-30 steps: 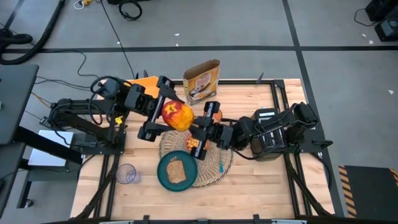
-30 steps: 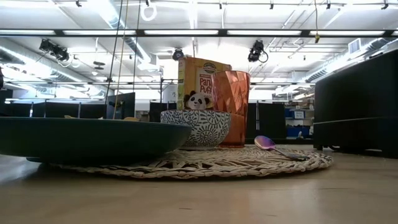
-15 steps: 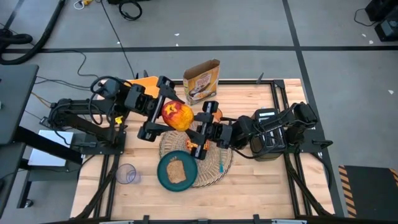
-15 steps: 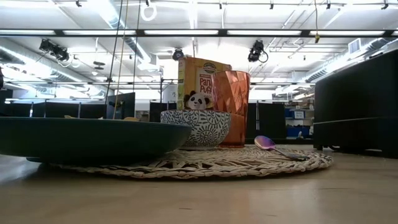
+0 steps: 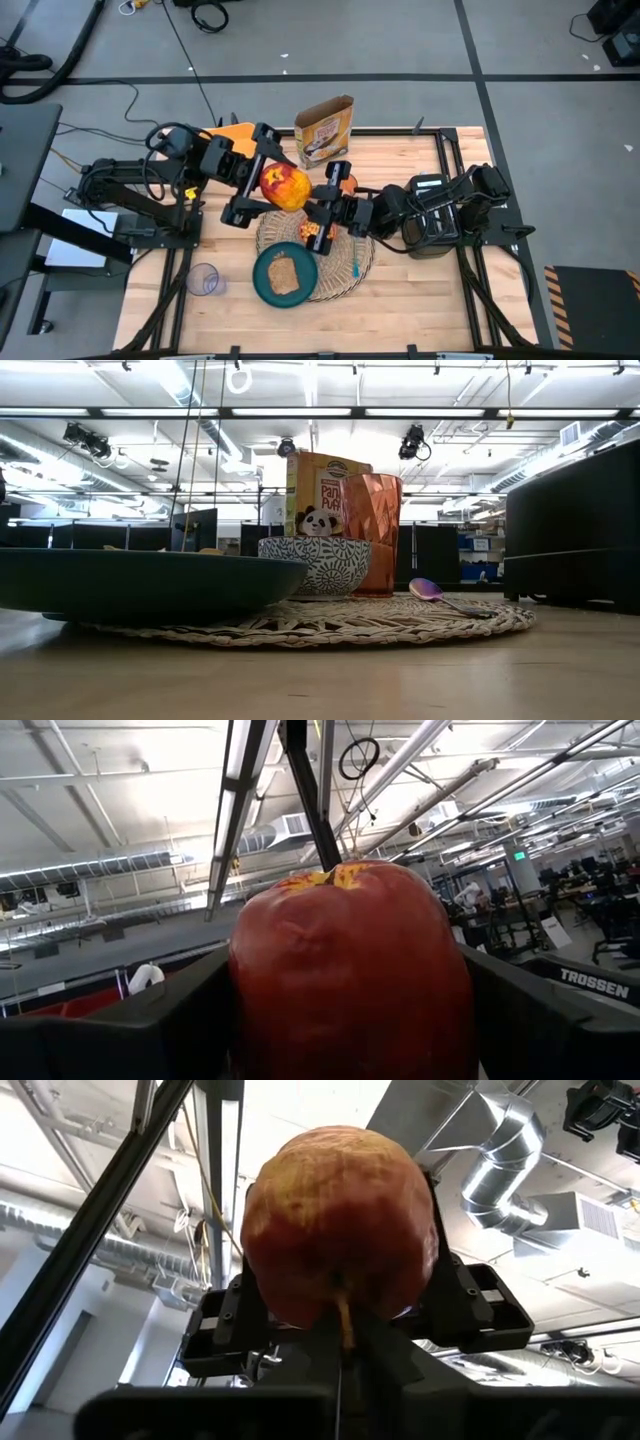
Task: Arrange a breakfast setting
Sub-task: Put the red apple on the placemat to the top left of the red bowl
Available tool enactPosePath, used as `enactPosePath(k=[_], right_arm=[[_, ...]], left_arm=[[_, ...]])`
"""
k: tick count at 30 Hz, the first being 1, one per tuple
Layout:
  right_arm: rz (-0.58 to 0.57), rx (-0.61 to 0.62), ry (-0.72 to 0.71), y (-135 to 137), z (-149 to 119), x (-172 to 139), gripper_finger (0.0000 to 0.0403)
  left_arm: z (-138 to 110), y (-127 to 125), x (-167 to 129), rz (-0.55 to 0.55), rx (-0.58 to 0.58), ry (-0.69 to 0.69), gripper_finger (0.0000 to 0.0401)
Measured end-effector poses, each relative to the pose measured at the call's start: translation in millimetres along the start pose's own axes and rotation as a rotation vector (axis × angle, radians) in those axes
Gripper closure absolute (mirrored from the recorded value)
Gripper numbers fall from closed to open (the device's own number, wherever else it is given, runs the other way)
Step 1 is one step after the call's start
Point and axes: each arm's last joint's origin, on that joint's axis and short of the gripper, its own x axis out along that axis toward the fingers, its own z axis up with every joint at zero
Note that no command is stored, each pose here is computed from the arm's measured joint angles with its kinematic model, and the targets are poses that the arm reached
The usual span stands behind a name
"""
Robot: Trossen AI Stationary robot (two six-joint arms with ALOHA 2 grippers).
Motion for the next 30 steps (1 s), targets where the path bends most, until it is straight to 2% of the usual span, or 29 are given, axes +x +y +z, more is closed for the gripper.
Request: enactPosePath(k=[13,26,30], right_arm=[[-0.03,0.002,0.015,0,0,0,0.0383],[-0.038,0.007,0.005,3,3,-1,0.0383],[-0.045,0.009,0.013,6,5,-2,0.0383]], left_arm=[[-2,1,-1,0.003,-0.009,0.025,0.005],[7,2,-10,0.01,-0.031,0.077,0.0047],[16,4,-19,0.026,-0.023,0.101,0.0047]])
